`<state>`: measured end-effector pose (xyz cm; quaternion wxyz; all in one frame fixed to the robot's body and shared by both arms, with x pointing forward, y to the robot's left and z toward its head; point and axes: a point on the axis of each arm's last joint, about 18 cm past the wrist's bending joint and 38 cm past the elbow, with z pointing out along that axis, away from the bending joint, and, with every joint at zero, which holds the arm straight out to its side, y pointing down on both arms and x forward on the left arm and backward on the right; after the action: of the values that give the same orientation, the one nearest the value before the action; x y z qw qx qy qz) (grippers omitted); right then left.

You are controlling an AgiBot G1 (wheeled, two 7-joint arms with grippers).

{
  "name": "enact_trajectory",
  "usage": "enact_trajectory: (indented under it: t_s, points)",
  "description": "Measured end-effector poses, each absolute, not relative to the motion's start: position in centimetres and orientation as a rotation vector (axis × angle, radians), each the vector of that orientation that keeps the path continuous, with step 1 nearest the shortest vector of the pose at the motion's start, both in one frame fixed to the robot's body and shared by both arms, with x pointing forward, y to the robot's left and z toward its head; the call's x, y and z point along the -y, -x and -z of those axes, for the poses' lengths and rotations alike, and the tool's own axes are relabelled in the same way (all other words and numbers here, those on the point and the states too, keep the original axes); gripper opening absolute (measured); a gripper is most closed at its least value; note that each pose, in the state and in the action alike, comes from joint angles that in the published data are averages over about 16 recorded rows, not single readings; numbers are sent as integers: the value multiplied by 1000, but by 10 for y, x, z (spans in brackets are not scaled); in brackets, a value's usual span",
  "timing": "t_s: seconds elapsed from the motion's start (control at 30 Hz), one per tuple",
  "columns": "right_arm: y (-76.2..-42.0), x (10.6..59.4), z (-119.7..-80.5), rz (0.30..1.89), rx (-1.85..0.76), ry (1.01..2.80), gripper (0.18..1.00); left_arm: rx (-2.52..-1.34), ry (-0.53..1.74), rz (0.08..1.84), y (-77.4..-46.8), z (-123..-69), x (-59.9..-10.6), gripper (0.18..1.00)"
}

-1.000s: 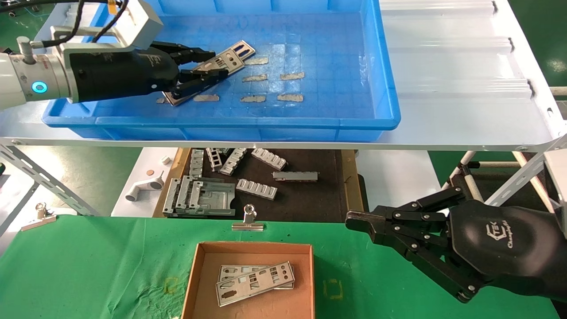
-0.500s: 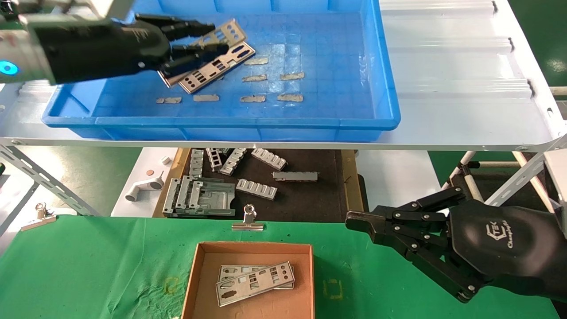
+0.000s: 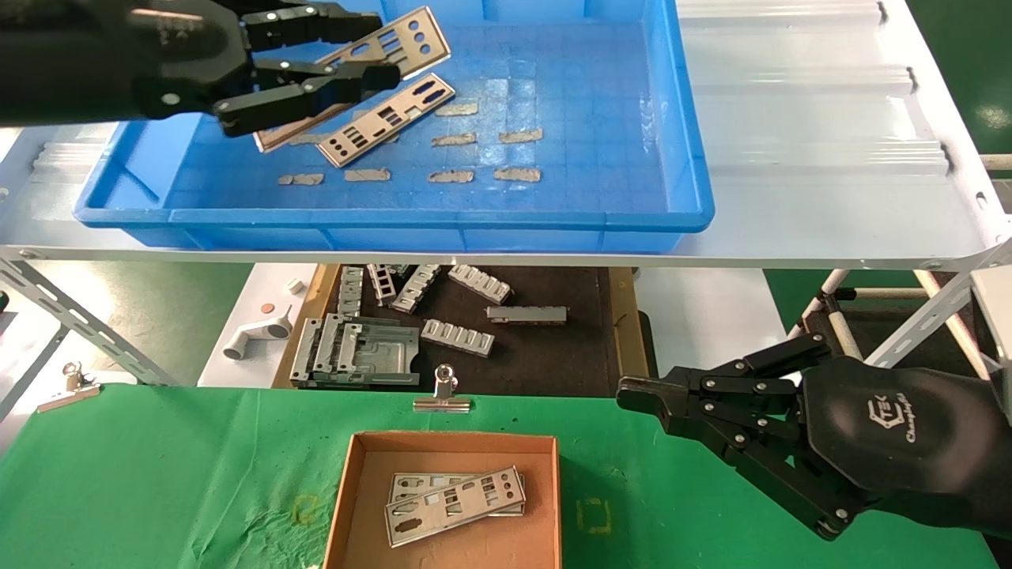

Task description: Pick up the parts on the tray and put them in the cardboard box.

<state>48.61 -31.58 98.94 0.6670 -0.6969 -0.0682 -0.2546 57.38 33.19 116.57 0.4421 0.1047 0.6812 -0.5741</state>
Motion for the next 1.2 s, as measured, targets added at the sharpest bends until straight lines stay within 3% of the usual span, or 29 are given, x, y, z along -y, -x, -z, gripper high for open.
enact_trajectory:
  t_s: [0.23,0.6,0.93,1.2]
  points:
    - [-486,316,-989,575,154,1573,191,-1776,-356,1431,-541,-1138,-326,432]
    - [-486,316,-989,575,154,1573,191,-2021,-444,1401,-504,-1060,-314,432]
    - [-486,316,-989,575,154,1573,191,-2254,-365,1301,-527,-966,-300,432]
    - [-486,316,-989,575,154,1573,191,-2324,-273,1225,-567,-905,-280,431]
